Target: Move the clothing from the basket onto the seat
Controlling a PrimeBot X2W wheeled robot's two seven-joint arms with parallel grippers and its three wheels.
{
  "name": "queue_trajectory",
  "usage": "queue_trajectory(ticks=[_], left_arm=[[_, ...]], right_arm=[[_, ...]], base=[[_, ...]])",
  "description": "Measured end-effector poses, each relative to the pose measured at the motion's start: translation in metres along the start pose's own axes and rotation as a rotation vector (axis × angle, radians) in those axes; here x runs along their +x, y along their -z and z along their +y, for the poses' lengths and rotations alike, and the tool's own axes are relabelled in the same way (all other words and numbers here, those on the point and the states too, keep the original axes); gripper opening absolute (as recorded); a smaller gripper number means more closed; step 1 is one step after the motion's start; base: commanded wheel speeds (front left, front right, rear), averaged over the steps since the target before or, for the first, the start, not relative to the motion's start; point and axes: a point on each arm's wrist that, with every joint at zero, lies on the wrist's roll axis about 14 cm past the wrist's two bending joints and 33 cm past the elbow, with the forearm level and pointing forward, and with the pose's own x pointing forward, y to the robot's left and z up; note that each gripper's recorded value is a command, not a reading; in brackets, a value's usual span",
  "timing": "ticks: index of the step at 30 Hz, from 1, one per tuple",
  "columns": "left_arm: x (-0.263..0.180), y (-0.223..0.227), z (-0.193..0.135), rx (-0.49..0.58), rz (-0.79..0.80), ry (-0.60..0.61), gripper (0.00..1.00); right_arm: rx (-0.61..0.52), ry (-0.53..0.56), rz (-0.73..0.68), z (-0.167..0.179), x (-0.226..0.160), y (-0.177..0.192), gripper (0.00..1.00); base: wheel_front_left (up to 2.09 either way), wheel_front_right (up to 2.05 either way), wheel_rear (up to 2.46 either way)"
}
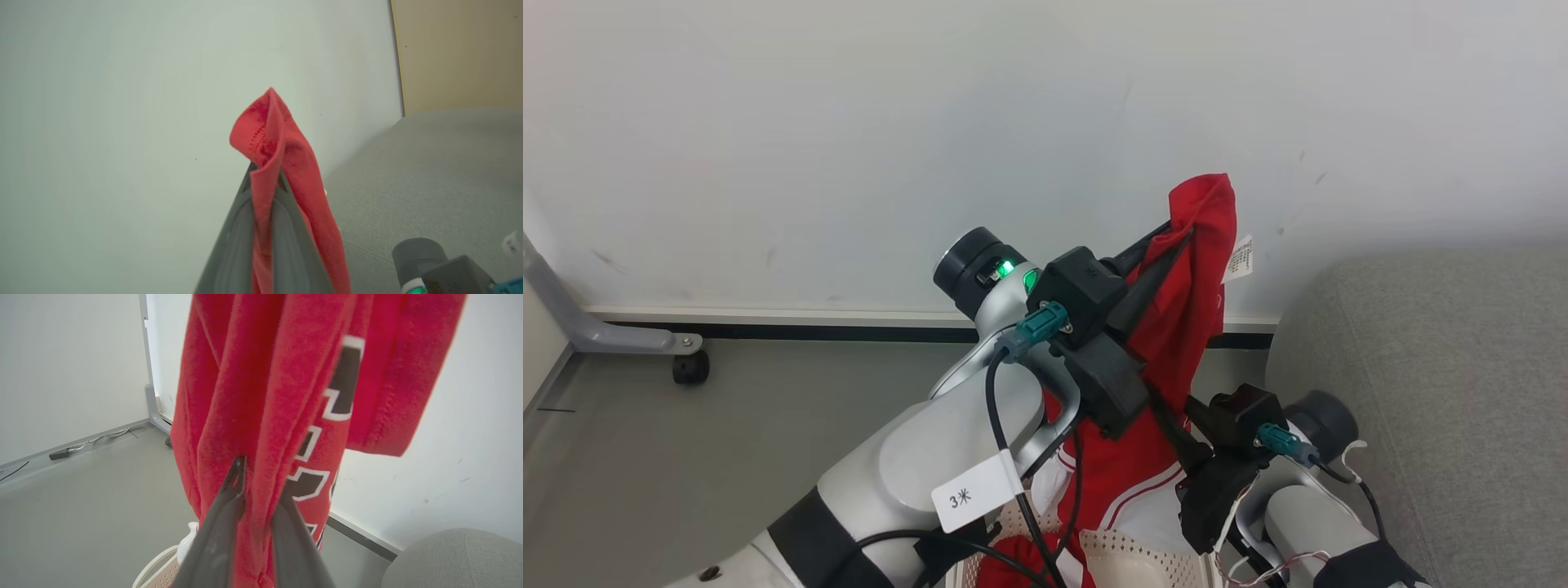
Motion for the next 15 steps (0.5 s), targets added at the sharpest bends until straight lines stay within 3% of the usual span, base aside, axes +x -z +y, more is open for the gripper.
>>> queue_trajectory(ticks=[7,10,13,14,15], left_arm=[[-0.006,0.019,0.025,-0.014,0.056,-0.091,0.00],[-0.012,0.032,0.036,-0.034,0.085,-0.132,0.09],[-0.020,0.048,0.045,-0.067,0.125,-0.168,0.43],[-0.024,0.054,0.048,-0.076,0.139,-0.183,0.89],[-0.024,0.054,0.048,-0.076,0.139,-0.183,1.00]], right_arm=[[0.018,-0.015,0.016,0.003,0.003,0.004,0.00],[0.026,-0.001,0.019,-0.003,0.001,0.006,0.00],[0.014,0.020,0.017,-0.015,-0.003,0.004,0.00],[0.013,0.030,0.013,-0.019,-0.005,0.003,0.00],[0.013,0.030,0.013,-0.019,-0.005,0.003,0.00]], base=[[0.00,0.00,0.00],[0.00,0.00,0.00],[0.00,0.00,0.00],[0.00,0.00,0.00],[0.00,0.00,0.00]])
